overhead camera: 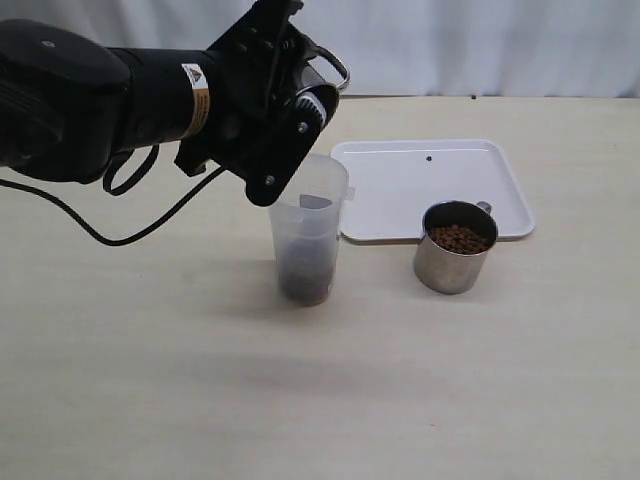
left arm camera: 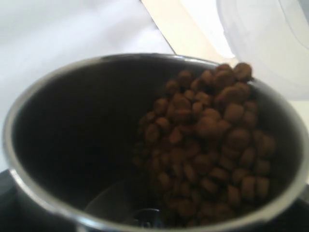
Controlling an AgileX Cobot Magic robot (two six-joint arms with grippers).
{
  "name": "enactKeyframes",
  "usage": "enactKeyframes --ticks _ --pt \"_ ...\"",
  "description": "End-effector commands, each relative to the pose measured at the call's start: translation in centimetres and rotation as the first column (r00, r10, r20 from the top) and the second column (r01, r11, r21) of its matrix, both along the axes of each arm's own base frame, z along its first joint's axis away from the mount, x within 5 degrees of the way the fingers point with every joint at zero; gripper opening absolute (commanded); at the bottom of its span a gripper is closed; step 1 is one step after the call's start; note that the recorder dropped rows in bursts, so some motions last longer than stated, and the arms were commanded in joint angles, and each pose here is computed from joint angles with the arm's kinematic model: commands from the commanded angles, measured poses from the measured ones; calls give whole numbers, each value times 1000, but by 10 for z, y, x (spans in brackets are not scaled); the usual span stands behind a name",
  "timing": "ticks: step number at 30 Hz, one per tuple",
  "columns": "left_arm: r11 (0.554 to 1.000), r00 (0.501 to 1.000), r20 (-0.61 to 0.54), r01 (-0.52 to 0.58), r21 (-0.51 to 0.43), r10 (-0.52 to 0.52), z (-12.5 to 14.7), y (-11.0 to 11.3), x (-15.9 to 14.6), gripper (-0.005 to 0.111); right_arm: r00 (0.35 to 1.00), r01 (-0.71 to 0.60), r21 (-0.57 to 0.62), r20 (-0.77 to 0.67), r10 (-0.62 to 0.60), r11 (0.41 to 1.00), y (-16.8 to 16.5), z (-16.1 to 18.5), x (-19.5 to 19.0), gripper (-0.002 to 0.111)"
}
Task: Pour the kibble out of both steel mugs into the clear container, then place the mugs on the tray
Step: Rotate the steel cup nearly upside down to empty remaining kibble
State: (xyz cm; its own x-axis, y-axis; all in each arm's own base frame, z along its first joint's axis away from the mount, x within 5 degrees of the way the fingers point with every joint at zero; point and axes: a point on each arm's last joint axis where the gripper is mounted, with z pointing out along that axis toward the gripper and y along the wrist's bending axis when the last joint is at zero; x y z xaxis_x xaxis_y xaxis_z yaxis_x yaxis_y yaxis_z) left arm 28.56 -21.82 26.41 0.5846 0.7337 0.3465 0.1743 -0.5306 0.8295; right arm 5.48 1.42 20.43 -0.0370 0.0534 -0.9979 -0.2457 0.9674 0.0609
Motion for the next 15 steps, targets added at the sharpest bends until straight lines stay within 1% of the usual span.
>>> enactKeyframes --ticks 1,15 --pt "1000 1000 17 4 0 -4 5 -1 0 0 1000 -4 4 3 4 1000 0 -1 0 5" --pt "998 998 41 35 44 -37 5 -5 -3 0 1000 -4 4 3 4 1000 0 -1 0 5"
